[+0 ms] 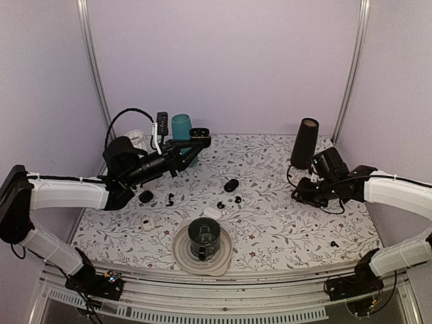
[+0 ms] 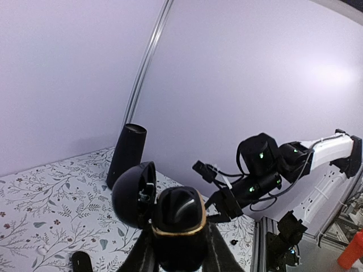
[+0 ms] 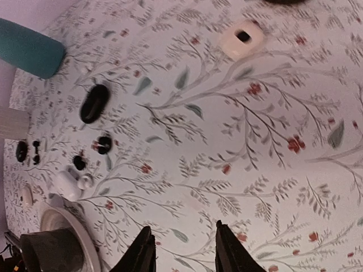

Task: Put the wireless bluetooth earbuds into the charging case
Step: Adjust the right earbud at the center of the board.

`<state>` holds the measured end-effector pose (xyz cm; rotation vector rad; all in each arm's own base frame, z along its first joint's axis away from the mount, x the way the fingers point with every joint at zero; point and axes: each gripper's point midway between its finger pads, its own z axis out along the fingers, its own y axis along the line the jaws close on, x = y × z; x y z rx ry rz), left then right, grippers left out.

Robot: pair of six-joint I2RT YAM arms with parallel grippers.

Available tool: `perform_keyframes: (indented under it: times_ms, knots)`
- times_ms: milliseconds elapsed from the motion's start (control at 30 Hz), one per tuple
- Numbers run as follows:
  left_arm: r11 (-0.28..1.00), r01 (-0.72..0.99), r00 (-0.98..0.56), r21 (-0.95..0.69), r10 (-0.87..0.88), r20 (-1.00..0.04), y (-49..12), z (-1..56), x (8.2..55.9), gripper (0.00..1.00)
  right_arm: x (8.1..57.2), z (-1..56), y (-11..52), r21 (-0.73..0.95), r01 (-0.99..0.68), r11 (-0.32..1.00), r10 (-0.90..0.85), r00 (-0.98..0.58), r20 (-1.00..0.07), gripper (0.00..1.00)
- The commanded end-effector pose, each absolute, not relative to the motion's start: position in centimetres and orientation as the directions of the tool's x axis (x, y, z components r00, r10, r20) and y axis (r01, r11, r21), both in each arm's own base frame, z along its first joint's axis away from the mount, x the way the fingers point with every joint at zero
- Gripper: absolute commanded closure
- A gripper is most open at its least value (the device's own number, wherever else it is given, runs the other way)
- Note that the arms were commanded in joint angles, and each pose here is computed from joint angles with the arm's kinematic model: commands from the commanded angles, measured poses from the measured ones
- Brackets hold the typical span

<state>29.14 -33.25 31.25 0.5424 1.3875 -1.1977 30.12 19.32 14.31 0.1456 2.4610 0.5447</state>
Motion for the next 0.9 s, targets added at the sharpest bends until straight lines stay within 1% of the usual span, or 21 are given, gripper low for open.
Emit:
perform_keyframes:
  times_ms: [0,67,133,200,300,433,867]
  knots:
    - [0.386,0.860,-0.220,-0.333,-0.308,-0.926,-32.5,31.3,29.5,1.00,24.4,10.1,14.9,0.408,0.226,0.884,0.388,-0.842,-0.375,0.61]
    - [0.380,0.865,-0.218,-0.329,-0.307,-0.927,-32.6,31.5,29.4,1.00,22.5,8.8,13.0,0.376,0.352,0.857,0.477,-0.820,-0.318,0.56]
    - [0.374,0.868,-0.216,-0.325,-0.306,-0.927,-32.6,31.7,29.3,1.00,20.4,7.9,10.6,0.313,0.477,0.822,0.559,-0.780,-0.281,0.47]
    - [0.373,0.872,-0.207,-0.318,-0.309,-0.928,-32.4,32.1,29.2,1.00,18.9,7.6,9.0,0.279,0.566,0.776,0.628,-0.735,-0.254,0.46]
    - [0.376,0.872,-0.200,-0.315,-0.313,-0.928,-32.0,32.2,29.2,1.00,17.3,6.9,7.2,0.238,0.650,0.721,0.692,-0.679,-0.245,0.44]
    - [0.369,0.874,-0.200,-0.316,-0.319,-0.926,-31.8,32.3,29.3,1.00,18.1,6.2,6.1,0.255,0.693,0.674,0.738,-0.631,-0.238,0.44]
    - [0.389,0.867,-0.183,-0.312,-0.335,-0.924,-30.7,32.7,29.3,1.00,18.3,3.4,4.8,0.172,0.736,0.655,0.755,-0.637,-0.154,0.45]
